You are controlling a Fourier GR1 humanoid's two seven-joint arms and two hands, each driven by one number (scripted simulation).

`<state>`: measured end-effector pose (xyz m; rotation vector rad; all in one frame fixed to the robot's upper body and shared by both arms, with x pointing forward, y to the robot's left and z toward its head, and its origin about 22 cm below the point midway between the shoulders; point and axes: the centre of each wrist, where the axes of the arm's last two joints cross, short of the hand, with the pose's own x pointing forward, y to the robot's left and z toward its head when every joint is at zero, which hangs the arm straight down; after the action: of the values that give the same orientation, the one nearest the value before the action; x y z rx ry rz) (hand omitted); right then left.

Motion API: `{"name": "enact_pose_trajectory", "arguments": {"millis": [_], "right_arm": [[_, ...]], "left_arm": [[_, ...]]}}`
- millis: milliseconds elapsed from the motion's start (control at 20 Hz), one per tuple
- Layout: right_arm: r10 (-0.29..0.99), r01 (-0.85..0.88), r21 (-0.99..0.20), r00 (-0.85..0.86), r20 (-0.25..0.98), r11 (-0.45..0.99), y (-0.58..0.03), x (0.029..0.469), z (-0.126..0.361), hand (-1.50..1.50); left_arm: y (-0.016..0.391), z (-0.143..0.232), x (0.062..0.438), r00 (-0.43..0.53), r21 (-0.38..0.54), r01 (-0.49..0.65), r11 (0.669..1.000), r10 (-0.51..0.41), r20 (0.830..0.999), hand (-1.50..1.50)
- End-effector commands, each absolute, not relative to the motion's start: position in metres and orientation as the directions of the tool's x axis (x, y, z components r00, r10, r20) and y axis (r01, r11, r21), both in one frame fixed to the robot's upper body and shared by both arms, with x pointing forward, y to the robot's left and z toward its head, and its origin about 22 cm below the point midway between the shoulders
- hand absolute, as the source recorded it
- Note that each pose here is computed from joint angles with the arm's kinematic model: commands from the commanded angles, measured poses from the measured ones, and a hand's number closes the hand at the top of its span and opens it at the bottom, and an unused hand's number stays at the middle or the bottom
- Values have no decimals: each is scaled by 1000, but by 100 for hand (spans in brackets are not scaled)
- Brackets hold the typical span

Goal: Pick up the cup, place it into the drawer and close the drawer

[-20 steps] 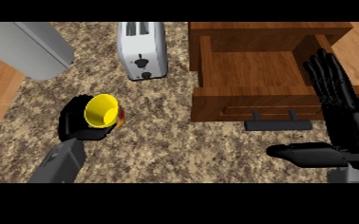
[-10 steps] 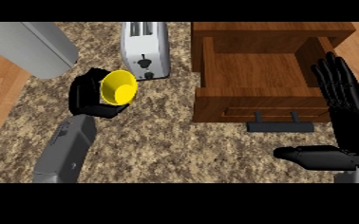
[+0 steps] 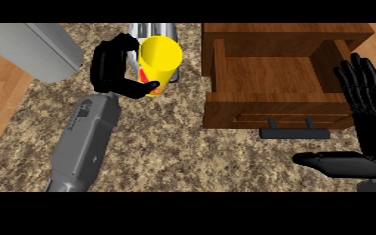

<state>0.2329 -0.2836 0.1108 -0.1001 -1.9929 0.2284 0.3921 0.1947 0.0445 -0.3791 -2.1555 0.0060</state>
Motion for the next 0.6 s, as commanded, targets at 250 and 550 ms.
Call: {"name": "enact_pose_trajectory", "arguments": {"millis": [250, 550], "right_arm": [[142, -35, -174, -432, 891, 984, -293, 230, 116, -150], [154, -64, -198, -417, 896, 978, -282, 242, 114, -150]], "left_arm": [[117, 137, 408, -537, -43, 292, 955, 201, 820, 150], [66, 164, 411, -535, 23, 250, 968, 119, 836, 150]]}}
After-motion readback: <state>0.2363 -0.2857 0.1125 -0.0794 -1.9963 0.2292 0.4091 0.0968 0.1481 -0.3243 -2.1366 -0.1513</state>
